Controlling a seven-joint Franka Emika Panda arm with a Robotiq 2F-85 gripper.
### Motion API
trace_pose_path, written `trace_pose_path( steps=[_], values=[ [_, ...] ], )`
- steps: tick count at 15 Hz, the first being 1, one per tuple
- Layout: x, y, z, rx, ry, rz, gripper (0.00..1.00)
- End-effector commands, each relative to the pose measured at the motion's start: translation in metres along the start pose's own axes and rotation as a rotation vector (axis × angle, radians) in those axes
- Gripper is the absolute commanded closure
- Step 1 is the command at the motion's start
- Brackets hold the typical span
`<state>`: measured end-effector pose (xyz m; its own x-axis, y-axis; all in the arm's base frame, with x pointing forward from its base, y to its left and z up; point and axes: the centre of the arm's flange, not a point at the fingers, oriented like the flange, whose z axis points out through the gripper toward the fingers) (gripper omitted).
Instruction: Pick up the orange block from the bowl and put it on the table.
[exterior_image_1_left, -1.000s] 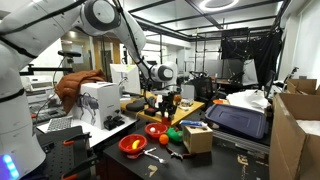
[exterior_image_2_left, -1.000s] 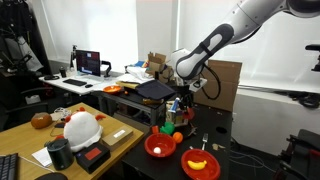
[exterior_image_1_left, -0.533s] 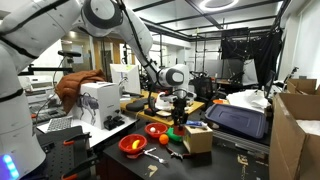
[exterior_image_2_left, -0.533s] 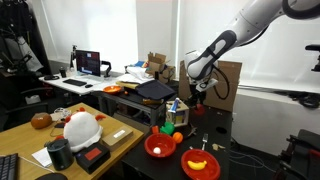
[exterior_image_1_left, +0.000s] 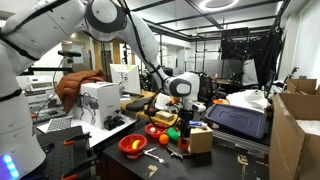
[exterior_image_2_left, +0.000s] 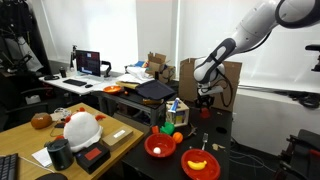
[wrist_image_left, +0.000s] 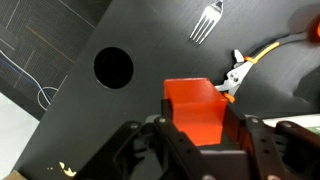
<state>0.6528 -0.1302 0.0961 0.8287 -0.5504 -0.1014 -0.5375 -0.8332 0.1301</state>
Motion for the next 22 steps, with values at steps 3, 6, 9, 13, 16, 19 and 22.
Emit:
trace_pose_path(
  steps=[3,6,9,13,16,19,22],
  values=[
    [0.016,0.042,0.037,0.065,0.027,0.236,0.73],
    [0.017,0.054,0.055,0.113,0.015,0.329,0.73],
    [0.011,0.049,0.073,0.153,-0.003,0.363,0.73],
    [-0.001,0.027,0.091,0.202,0.011,0.354,0.73],
    [-0.006,0.016,0.104,0.219,0.068,0.327,0.73],
    [-0.008,0.018,0.113,0.212,0.131,0.319,0.73],
    [-0.012,0.026,0.109,0.175,0.196,0.292,0.73]
  ],
)
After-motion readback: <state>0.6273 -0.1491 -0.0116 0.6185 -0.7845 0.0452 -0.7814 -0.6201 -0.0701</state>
